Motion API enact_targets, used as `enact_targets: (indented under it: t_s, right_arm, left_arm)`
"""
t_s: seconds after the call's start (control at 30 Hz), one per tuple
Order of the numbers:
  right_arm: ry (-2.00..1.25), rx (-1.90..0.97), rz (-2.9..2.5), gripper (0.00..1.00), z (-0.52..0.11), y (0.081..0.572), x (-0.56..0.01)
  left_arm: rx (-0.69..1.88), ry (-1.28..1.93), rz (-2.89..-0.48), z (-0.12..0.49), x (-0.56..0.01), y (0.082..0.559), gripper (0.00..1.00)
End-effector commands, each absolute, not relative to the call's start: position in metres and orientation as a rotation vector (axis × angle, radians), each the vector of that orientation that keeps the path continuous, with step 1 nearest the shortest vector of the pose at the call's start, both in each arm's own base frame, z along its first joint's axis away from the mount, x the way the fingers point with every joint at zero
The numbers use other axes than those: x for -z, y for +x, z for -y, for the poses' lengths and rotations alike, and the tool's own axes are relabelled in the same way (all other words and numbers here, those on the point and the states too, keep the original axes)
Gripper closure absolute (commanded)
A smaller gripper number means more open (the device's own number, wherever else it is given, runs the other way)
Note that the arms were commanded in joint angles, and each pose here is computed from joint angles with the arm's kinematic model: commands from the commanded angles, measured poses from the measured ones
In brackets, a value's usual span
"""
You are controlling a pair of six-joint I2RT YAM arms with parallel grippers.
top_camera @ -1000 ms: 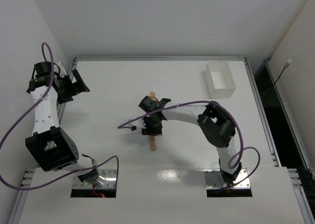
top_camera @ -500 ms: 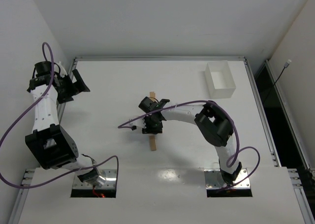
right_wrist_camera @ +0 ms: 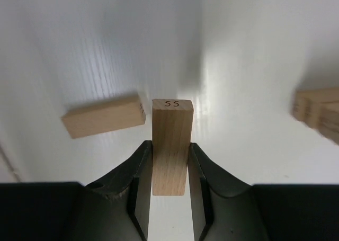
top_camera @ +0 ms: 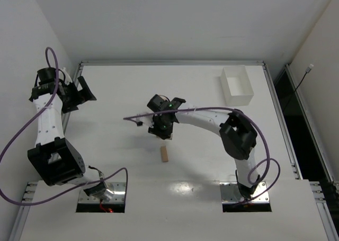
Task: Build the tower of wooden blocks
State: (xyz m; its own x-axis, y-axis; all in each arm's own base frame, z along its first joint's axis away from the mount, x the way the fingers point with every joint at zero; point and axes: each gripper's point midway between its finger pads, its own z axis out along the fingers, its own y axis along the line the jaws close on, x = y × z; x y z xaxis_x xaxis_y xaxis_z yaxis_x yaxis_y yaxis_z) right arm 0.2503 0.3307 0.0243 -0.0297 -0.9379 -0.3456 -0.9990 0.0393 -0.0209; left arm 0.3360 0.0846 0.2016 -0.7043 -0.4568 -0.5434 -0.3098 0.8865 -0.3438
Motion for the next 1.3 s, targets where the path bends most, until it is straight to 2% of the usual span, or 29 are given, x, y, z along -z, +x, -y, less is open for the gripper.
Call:
enact_targets:
  t_s: [0.0,0.07,0.17,0.37,0.6,0.67,0.83,1.27]
  right_arm:
    - [-1.577,-0.471,-2.112,1.00,-0.369,0.261,-0.135]
    - [-1.284,-0.351,-2.225,1.00,-0.357,0.279,-0.158]
    - [-1.052,-0.341,-2.332,1.00,-0.354,0.283,-0.176]
    - [-0.638,-0.371,-2.313,1.00,-0.356,0.321,-0.229]
    - [-0.138,-0.526,-2.474,1.00,-0.347,0.379,-0.230]
    - [-0.055,-0.466,-2.524,1.00,-0.332,0.391,-0.212]
    - [-0.013,-0.377,-2.557,1.00,-0.321,0.398,-0.191]
    - [-0.085,-0.314,-2.608,1.00,-0.338,0.414,-0.136]
  left_arm:
    - [0.202,-0.559,-2.351,-0.092,-0.215,0.325,0.00]
    - [0.174,-0.624,-2.351,-0.096,-0.211,0.321,0.00]
    - [0.076,-0.740,-2.352,-0.104,-0.201,0.310,0.00]
    - [-0.061,-0.701,-2.172,-0.111,-0.246,0.306,0.00]
    - [0.015,-0.529,-2.139,-0.096,-0.278,0.314,0.00]
    - [0.017,-0.533,-2.149,-0.097,-0.274,0.316,0.00]
    - [0.036,-0.550,-2.157,-0.094,-0.274,0.320,0.00]
    - [0.035,-0.579,-2.160,-0.097,-0.272,0.324,0.00]
